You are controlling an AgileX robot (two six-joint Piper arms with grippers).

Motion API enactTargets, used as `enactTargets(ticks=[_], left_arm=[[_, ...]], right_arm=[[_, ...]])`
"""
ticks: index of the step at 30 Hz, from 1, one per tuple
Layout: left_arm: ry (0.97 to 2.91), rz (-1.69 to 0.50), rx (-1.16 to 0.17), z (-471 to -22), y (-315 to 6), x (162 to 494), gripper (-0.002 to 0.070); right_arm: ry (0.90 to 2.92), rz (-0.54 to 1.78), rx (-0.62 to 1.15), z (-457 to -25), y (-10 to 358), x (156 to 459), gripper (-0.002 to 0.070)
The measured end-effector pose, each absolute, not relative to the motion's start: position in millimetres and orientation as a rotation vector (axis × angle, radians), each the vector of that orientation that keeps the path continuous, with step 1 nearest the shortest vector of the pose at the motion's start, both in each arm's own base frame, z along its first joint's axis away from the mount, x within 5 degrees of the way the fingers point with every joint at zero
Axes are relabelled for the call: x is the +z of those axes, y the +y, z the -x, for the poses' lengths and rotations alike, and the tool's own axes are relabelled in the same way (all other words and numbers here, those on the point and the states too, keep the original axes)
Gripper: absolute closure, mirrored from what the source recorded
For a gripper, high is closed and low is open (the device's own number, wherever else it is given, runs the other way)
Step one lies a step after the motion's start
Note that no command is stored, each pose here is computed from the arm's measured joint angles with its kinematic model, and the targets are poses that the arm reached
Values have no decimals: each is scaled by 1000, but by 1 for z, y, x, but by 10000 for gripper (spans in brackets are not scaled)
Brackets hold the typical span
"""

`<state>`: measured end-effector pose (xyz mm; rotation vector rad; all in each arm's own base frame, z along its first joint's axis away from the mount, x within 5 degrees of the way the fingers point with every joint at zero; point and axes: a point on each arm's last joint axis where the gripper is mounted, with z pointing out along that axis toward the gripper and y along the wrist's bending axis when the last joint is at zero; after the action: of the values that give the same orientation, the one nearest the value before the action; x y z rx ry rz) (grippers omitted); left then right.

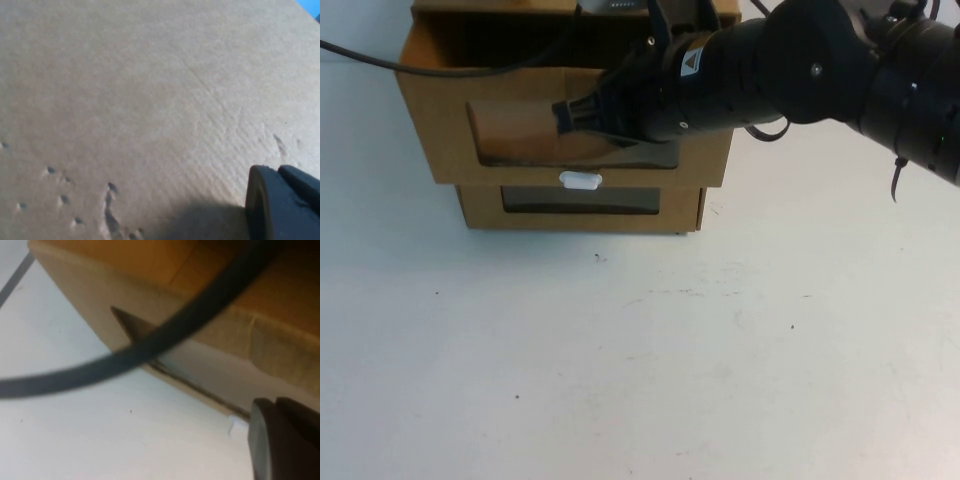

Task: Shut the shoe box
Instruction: Close the shoe box with your right arm

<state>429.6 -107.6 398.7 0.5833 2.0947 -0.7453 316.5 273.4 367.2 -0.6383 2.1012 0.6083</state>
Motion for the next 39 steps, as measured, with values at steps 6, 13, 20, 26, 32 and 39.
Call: enactTargets(ticks=[6,13,20,26,32,39], left_arm=[[2095,-584,-746,-430,-108,399,677],[2092,-580,-743,-430,-107,399,677],[2090,-578,-742,-430,-107,399,677],[2089,-577,-741,-430,-107,399,677],[2089,-577,-741,-430,-107,399,677],[2088,-576,-745,-430,-107,399,677]], right_arm=[[2030,604,600,-323,271,373,687],[2040,545,587,-335,256,373,687],[2033,533,583,-341,255,372,687],[1992,500,581,-359,260,368,687],[1965,491,581,-375,270,364,687],[1949,459,575,-395,270,359,687]])
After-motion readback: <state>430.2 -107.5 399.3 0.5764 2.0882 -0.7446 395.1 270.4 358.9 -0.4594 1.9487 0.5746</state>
